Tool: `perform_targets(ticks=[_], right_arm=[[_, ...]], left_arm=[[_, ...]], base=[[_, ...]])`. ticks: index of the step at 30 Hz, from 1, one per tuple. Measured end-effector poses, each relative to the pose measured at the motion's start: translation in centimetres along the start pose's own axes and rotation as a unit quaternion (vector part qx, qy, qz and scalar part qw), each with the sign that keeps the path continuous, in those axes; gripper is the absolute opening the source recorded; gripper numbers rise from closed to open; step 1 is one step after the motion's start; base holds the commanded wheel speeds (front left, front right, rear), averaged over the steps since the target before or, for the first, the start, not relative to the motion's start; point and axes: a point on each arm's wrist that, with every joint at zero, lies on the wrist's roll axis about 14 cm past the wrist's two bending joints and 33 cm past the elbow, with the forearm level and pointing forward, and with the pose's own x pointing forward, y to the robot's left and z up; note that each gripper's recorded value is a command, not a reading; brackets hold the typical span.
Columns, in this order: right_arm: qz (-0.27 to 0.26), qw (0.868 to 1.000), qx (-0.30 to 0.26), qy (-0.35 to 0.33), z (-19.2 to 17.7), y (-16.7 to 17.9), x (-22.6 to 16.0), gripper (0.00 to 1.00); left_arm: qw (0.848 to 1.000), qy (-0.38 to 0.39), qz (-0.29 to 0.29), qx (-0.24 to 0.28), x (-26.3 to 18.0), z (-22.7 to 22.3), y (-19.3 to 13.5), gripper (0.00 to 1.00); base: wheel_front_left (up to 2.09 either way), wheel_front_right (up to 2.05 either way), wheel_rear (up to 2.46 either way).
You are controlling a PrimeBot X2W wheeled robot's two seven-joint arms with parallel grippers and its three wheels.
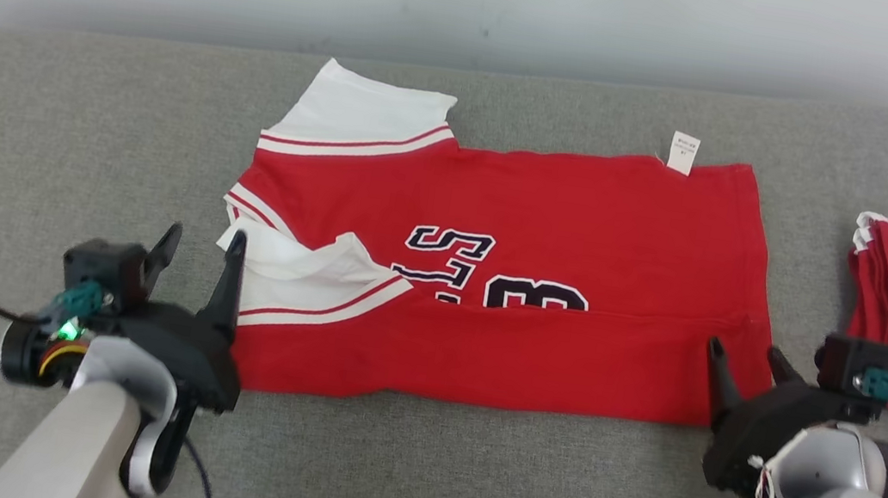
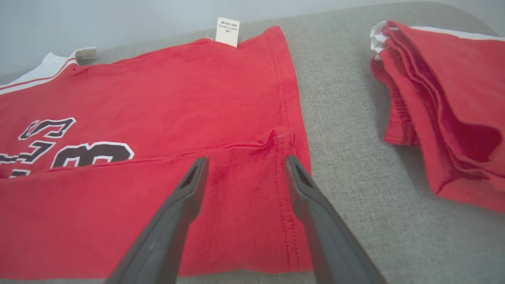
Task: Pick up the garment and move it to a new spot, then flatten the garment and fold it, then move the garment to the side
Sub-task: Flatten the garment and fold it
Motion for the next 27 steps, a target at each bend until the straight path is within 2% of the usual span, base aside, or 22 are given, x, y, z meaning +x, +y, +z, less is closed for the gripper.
perform_targets(ticks=[4, 11, 14, 24, 25, 26, 27], right_arm=[[-0.014, 1.0, -0.003, 0.015, -0.9, -0.9, -1.4, 1.0], [-0.025, 0.998, -0.006, 0.051, -2.4, -1.6, -3.3, 1.0], [-0.024, 0.998, -0.008, 0.056, -2.2, -1.5, -3.4, 1.0], [-0.037, 0.994, -0.016, 0.104, -2.8, -2.2, -2.9, 1.0], [-0.04, 0.993, -0.017, 0.111, -2.9, -2.4, -2.8, 1.0], [-0.042, 0.992, -0.017, 0.118, -3.0, -2.5, -2.7, 1.0], [-0.043, 0.991, -0.017, 0.126, -3.2, -2.5, -2.6, 1.0]], left_arm=[[1.0, 0.004, 0.013, 0.016, -1.9, -0.8, 1.1, 1.0], [0.996, 0.079, 0.02, 0.037, -5.4, -4.9, 1.8, 1.0], [0.993, 0.107, 0.018, 0.054, -5.9, -5.9, 1.9, 1.0], [0.983, 0.173, 0.014, 0.062, -6.2, -8.5, 1.7, 1.0], [0.982, 0.177, 0.014, 0.062, -6.2, -8.7, 1.7, 0.93], [0.981, 0.182, 0.013, 0.063, -6.1, -8.9, 1.7, 0.34], [0.981, 0.185, 0.012, 0.064, -6.1, -9.0, 1.6, 0.1]], base=[[0.0, 0.0, 0.0], [0.0, 0.0, 0.0], [0.0, 0.0, 0.0], [0.0, 0.0, 0.0], [0.0, 0.0, 0.0], [0.0, 0.0, 0.0], [0.0, 0.0, 0.0]])
